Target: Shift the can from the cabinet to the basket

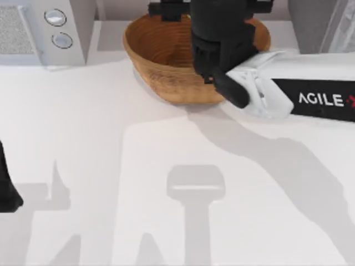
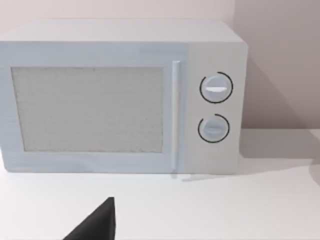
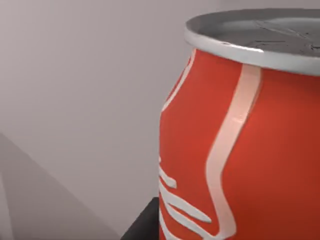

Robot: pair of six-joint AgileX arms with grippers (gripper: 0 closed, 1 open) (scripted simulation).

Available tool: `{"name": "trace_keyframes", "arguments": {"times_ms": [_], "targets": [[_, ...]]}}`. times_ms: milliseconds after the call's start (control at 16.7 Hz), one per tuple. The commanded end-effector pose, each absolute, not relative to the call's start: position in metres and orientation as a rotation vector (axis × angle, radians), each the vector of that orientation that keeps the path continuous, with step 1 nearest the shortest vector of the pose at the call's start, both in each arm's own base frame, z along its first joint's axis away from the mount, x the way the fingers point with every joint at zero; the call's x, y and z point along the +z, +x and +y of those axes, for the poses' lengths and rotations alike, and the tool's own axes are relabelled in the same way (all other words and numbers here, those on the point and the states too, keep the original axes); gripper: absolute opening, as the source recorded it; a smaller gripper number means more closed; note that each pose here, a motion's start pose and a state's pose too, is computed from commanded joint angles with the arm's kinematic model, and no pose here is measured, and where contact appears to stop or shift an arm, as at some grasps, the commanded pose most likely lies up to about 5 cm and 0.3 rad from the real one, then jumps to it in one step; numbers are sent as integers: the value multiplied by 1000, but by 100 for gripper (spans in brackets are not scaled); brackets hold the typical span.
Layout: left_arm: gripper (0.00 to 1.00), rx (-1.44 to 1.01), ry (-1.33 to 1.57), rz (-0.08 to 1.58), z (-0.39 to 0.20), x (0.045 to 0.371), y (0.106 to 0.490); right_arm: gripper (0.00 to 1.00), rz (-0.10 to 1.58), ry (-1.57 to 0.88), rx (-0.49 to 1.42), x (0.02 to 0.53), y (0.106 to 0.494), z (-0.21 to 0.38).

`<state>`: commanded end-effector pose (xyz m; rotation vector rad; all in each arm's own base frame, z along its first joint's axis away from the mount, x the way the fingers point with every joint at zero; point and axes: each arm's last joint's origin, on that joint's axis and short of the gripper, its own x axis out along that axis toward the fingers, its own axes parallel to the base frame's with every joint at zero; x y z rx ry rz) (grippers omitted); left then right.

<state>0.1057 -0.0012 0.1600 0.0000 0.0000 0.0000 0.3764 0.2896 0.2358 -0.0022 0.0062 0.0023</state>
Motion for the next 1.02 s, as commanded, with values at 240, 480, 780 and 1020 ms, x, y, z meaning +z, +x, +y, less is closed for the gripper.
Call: {"name": "trace_keyframes", "arguments": {"times_ms": [240, 480, 780, 1020], "targets": [[100, 0, 0, 0, -1, 160, 106, 0, 4, 0, 3, 232, 378, 296], [100, 0, 0, 0, -1, 160, 106, 0, 12, -5, 0, 227, 382, 295], [100, 0, 0, 0, -1, 160, 106, 0, 4, 0, 3, 222, 400, 297], [100, 0, 0, 0, -1, 160, 106, 8, 4, 0, 3, 222, 401, 297]]}}
